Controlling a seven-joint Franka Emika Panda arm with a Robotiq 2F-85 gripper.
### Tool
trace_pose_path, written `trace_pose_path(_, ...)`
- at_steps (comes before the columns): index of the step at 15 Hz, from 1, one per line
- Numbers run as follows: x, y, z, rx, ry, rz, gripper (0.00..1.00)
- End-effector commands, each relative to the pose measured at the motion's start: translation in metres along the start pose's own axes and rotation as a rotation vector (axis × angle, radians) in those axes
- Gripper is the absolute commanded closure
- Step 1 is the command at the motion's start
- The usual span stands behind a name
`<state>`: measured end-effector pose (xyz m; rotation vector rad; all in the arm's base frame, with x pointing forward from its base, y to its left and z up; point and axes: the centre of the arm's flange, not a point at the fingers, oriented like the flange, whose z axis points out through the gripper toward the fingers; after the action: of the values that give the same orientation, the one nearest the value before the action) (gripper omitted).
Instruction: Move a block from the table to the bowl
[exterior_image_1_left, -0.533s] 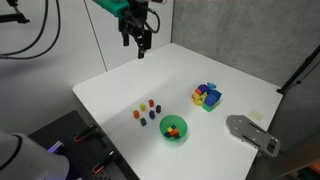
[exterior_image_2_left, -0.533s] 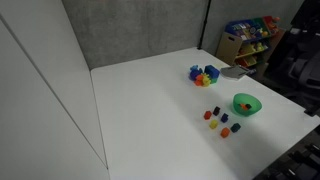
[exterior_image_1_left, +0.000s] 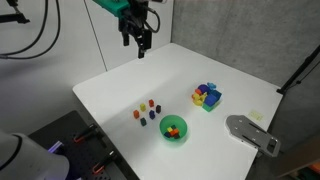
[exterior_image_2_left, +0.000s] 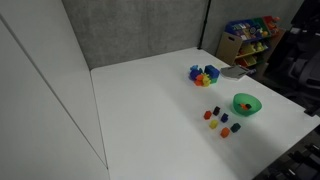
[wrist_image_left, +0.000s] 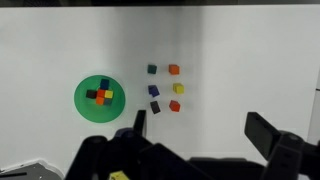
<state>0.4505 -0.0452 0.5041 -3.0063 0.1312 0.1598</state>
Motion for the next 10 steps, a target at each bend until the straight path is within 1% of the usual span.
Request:
trace_pose_path(1,0.013,-0.006,0.017,-0.034,0.026,0.011,0.00)
trace_pose_path(5,0.037,-0.021,0.050,-0.052,0.055,-0.011,0.00)
trace_pose_path(10,0.071,-0.033,0.101,-0.086,0.060,-0.029,0.00)
